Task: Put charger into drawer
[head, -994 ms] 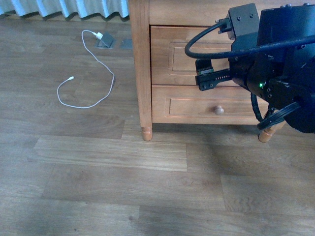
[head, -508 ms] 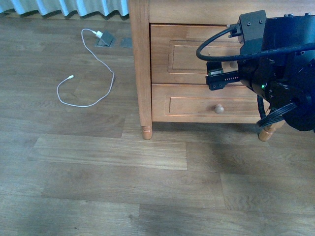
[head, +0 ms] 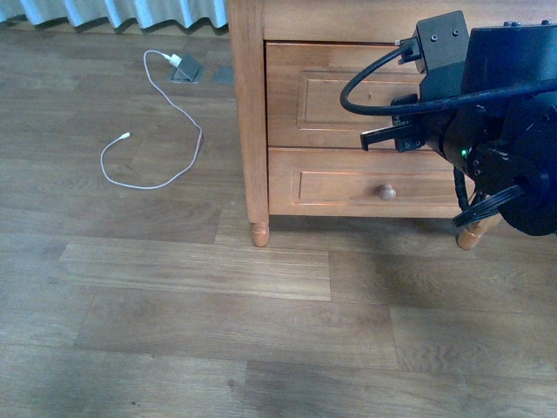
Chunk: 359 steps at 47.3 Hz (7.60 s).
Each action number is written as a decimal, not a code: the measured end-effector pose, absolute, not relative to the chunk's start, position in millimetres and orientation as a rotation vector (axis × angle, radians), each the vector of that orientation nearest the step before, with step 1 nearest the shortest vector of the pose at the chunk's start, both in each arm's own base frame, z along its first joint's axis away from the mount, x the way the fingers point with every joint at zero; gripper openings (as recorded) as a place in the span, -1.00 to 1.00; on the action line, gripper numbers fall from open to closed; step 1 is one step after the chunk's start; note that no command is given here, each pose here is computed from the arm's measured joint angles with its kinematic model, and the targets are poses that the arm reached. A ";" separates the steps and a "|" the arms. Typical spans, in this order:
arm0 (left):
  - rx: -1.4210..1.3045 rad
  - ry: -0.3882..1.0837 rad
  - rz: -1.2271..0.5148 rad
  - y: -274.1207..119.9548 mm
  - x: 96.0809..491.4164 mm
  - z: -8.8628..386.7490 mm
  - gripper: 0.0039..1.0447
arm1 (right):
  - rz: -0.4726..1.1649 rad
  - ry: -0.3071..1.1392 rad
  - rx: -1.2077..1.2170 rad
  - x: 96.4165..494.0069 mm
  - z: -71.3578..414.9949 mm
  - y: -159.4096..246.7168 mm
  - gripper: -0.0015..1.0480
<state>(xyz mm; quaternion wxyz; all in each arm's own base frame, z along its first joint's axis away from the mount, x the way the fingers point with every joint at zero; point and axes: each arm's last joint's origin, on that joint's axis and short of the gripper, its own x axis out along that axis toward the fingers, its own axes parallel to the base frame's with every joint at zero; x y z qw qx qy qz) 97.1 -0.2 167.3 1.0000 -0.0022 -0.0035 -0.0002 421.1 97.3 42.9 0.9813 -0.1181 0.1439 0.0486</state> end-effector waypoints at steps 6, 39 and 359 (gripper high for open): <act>-0.004 -0.007 0.000 -0.2 97.1 167.3 0.89 | 0.105 0.293 -0.245 420.6 42.4 97.4 -0.56; -0.004 -0.007 0.000 -0.2 97.1 167.3 0.89 | 0.323 0.505 -0.113 298.3 63.0 50.2 -0.60; -0.011 0.008 -0.011 -21.4 132.5 210.0 -0.41 | -0.003 -0.003 0.000 108.8 185.8 -10.9 0.84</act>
